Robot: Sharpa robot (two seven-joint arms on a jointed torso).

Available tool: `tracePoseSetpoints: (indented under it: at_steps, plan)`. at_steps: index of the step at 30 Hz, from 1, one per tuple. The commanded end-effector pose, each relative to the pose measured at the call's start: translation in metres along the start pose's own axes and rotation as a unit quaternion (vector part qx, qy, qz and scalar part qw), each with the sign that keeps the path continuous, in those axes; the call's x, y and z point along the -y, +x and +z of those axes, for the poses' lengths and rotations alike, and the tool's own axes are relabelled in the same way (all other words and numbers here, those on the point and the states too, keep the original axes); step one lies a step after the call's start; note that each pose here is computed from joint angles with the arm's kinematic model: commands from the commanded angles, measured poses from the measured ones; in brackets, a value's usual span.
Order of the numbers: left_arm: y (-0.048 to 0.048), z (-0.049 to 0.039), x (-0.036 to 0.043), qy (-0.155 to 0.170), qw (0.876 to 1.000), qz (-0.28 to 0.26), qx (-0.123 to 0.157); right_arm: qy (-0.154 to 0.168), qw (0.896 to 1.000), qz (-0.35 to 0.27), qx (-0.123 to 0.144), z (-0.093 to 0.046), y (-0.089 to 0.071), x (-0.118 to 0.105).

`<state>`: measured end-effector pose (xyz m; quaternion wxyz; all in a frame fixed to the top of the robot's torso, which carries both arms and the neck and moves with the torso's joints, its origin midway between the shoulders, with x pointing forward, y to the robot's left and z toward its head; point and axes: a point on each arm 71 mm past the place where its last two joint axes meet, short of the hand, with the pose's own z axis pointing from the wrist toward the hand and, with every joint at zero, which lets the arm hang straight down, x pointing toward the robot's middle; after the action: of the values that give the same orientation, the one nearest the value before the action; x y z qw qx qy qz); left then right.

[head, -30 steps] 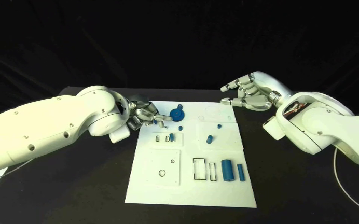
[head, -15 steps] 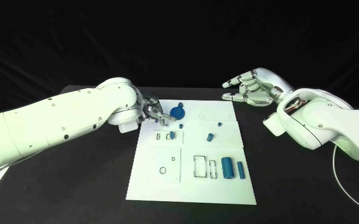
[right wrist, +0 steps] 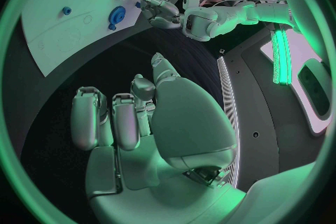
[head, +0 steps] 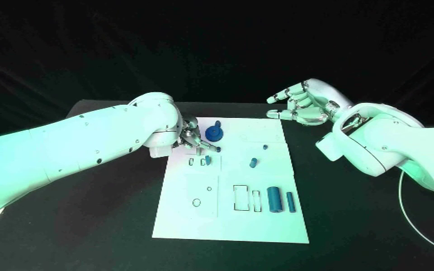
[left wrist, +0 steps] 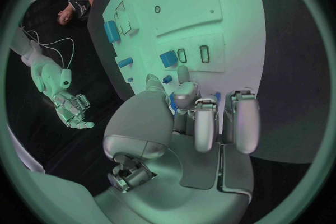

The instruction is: Assemble the parts on the task board

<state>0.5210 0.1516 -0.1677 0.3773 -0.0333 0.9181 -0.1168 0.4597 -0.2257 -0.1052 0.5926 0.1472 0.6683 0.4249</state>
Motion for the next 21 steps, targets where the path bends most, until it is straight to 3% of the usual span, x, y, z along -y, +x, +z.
tracePoseSetpoints:
  at_steps: [1,21]
  plan:
    - [0.0031,0.0014,0.0008,-0.008,0.999,0.026,-0.022,0.002,1.0,-0.001,-0.01,0.0005,0.0017,0.0001]
    - [0.0087,0.0071,0.0073,-0.007,0.999,0.03,-0.036,0.005,1.0,-0.004,-0.015,0.0026,0.003,0.0015]
